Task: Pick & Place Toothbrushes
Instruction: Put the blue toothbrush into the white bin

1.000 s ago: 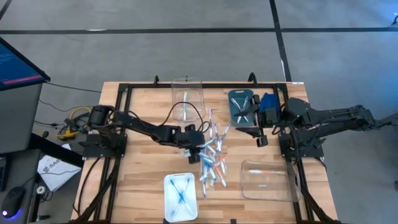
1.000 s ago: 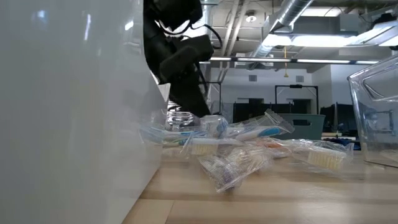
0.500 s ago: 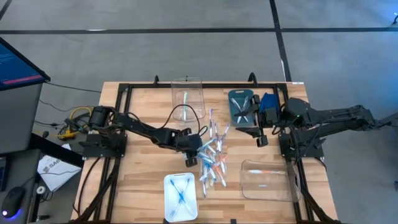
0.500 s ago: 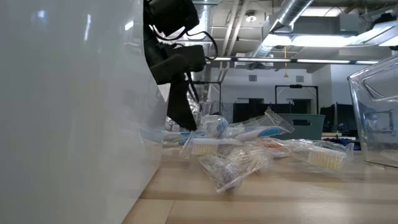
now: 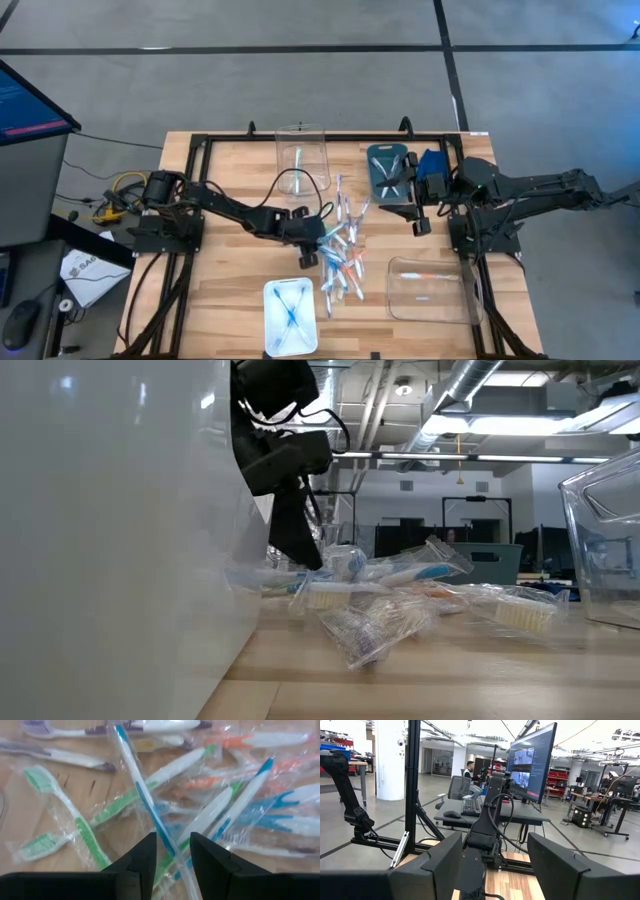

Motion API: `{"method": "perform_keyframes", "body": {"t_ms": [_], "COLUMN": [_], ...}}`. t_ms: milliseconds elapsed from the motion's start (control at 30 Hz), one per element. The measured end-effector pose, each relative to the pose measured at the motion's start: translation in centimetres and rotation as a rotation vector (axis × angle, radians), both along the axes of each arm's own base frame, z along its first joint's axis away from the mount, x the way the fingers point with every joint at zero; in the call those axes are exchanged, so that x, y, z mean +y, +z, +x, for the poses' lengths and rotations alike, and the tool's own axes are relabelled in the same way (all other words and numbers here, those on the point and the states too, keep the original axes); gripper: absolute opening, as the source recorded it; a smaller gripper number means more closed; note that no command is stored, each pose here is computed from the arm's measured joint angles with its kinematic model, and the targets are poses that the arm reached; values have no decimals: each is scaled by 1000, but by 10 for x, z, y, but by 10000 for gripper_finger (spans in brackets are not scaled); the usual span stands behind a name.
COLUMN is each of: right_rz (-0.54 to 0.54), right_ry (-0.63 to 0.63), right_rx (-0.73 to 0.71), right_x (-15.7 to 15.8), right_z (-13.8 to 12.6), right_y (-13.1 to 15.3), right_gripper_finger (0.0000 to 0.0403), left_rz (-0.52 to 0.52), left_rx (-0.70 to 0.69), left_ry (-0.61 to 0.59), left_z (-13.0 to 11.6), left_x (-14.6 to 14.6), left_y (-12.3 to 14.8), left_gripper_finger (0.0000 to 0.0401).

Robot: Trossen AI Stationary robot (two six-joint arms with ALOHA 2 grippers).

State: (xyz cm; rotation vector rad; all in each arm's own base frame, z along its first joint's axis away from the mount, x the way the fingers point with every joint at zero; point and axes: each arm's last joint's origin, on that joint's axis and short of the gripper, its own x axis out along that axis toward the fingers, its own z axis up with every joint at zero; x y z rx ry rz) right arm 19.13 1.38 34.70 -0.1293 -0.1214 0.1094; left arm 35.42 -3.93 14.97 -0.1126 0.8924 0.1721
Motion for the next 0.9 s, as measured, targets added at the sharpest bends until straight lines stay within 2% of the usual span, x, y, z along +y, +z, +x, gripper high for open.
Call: {"method": "perform_keyframes", "body": {"t_ms": [900], "right_rz": [0], "right_ry": [0], "right_rx": [0], "right_x": [0], "right_z": [0], "right_y": [0], "right_gripper_finger": [219], "left_rz": [5], "left_rx": [-20], "left_ry": [10], "left_z": [2], "left_x": [4], "left_y": [1], "left_gripper_finger": [112]}}
